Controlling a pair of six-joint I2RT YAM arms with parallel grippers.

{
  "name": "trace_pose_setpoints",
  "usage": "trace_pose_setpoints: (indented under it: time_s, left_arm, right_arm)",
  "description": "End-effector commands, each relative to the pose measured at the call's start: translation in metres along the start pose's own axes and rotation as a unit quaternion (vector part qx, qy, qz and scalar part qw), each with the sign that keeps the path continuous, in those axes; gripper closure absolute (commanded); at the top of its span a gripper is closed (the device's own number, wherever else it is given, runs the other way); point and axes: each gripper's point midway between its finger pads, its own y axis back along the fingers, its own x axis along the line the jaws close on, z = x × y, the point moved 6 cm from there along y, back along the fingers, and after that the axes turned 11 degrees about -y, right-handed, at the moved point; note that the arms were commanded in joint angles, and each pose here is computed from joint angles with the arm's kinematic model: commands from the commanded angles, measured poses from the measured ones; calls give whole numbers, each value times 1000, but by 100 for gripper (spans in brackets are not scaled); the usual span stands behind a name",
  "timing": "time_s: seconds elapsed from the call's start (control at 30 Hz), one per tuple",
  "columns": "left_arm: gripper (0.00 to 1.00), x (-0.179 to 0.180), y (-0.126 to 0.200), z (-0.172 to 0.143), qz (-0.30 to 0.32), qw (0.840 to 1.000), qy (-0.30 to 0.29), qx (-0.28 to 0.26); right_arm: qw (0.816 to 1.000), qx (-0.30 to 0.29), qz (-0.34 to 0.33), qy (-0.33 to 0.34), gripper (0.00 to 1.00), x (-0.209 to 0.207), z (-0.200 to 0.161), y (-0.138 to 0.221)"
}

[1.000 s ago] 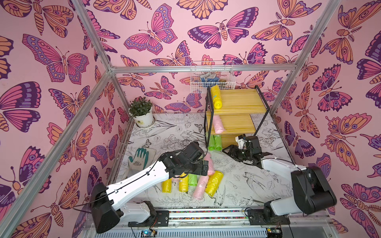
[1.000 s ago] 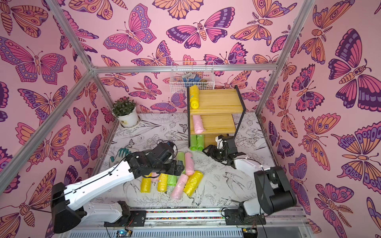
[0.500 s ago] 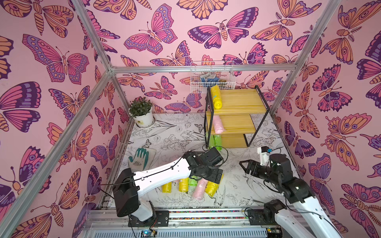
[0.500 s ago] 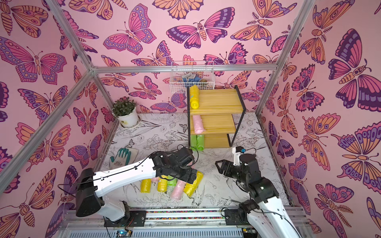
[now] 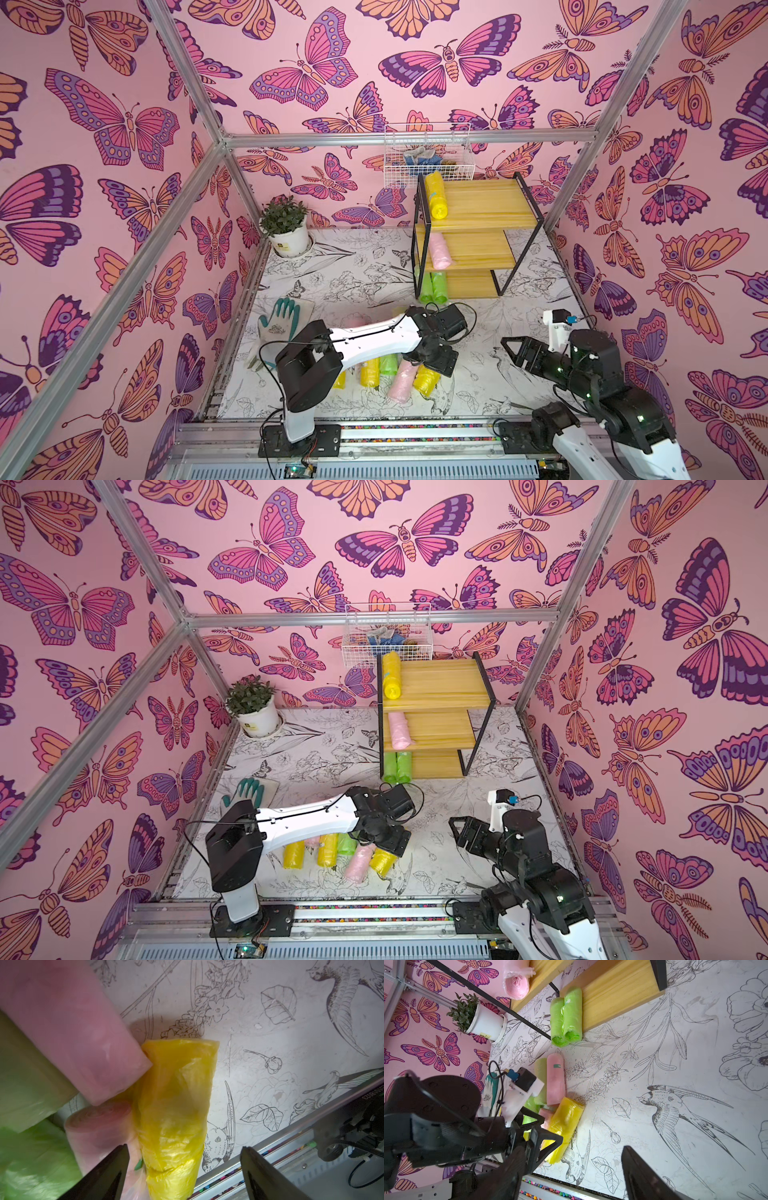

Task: Sort the rolls of trash bags by color and place them on the shelf
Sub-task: Pick up the roll of trash bags from the center of the board.

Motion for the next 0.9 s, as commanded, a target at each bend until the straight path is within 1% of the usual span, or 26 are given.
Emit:
trace_pose_setpoints:
  time_s: [0.0,0.13,0.27,0.33,0.47,0.6,0.7,0.87]
  left_arm:
    - [11,-7,-2,11,-11,1000,-12,-9]
    - [11,-7,-7,16,-10,1000,-12,-9]
    - [12,-2,-16,16,-16,1000,6,3]
    - [13,-1,-17,16,-20,1000,12,1]
    - [15,-3,-18,21,-29,1000,6,-4]
    - [19,-6,-25,24,-41,999,3,7]
    - [21,-7,-30,23,-47,999,8,16]
    - [22,0,-33,14,-41,999,22,27]
  right_arm:
    - [1000,6,-14,-9,25,-7,-6,6]
    - [1000,12,-19,-9,25,-12,-10,5]
    - [1000,16,-25,-6,25,-14,-12,6]
    - [1000,17,-26,-5,25,-14,-12,6]
    - [999,20,-28,-6,25,-16,-14,4]
    - [999,25,-32,-9,25,-19,-15,2]
    - [999,28,-36,-9,25,-21,-17,1]
    - [999,33,-39,-10,25,-22,-18,-2]
